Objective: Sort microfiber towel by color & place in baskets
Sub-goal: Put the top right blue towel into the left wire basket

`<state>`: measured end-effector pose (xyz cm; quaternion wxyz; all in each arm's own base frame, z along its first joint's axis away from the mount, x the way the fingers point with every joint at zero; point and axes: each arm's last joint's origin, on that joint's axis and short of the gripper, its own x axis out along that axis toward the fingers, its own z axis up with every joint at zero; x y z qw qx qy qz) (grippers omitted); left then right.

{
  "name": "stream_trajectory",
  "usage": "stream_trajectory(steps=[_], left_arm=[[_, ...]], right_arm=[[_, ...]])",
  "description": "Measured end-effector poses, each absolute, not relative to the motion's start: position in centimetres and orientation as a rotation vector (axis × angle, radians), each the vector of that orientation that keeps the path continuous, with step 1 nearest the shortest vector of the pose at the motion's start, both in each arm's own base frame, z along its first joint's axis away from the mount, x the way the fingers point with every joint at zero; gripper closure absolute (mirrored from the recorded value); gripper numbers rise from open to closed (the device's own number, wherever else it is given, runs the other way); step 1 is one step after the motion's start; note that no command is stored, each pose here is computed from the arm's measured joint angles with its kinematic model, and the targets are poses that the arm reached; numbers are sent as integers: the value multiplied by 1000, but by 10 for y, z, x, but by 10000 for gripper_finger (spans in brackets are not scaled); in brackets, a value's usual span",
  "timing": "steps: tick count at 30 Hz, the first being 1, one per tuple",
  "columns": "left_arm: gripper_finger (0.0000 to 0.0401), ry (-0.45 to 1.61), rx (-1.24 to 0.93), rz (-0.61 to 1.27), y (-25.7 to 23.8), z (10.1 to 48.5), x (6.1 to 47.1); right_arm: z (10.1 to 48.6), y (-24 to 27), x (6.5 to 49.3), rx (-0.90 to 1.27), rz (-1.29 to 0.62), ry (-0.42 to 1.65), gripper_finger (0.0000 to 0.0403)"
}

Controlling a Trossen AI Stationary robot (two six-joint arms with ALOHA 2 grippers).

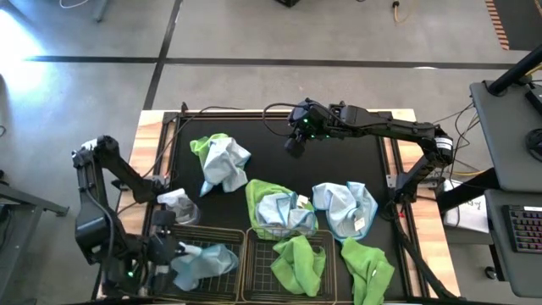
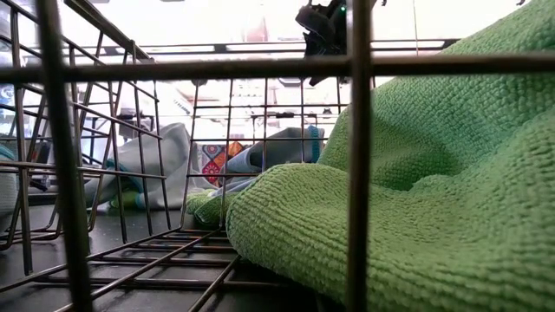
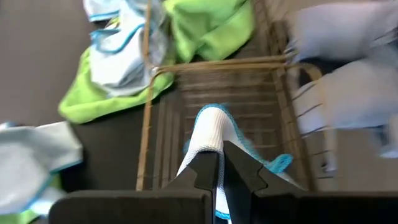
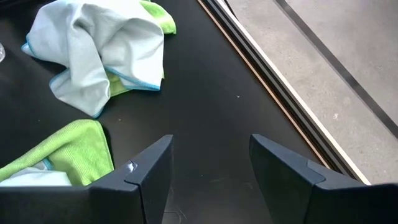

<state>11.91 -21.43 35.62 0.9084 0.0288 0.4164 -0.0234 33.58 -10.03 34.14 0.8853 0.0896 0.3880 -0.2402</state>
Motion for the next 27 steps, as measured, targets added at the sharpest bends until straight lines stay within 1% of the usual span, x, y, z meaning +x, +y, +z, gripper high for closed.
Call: stream_trajectory(steps=[4,8,15,19,23,27], left_arm=[[401,924,187,11,-213,344,124],[401,968,321,18,-217,334,128],[401,1008,394,53,-234,312,139],[401,1040,300,147,-238,300,152],[399,1143,38,277,-233,295,165],[380,1225,-182,336,-227,298,170]], right_arm=[[341,-100,336,186,-499,807,197],[341,-100,336,185,-499,808,197],[341,-100,336,183,-498,809,197],[341,-100,336,183,-498,809,197],[341,-100,336,181,-497,809,197],[341,-100,336,173,-493,811,197]])
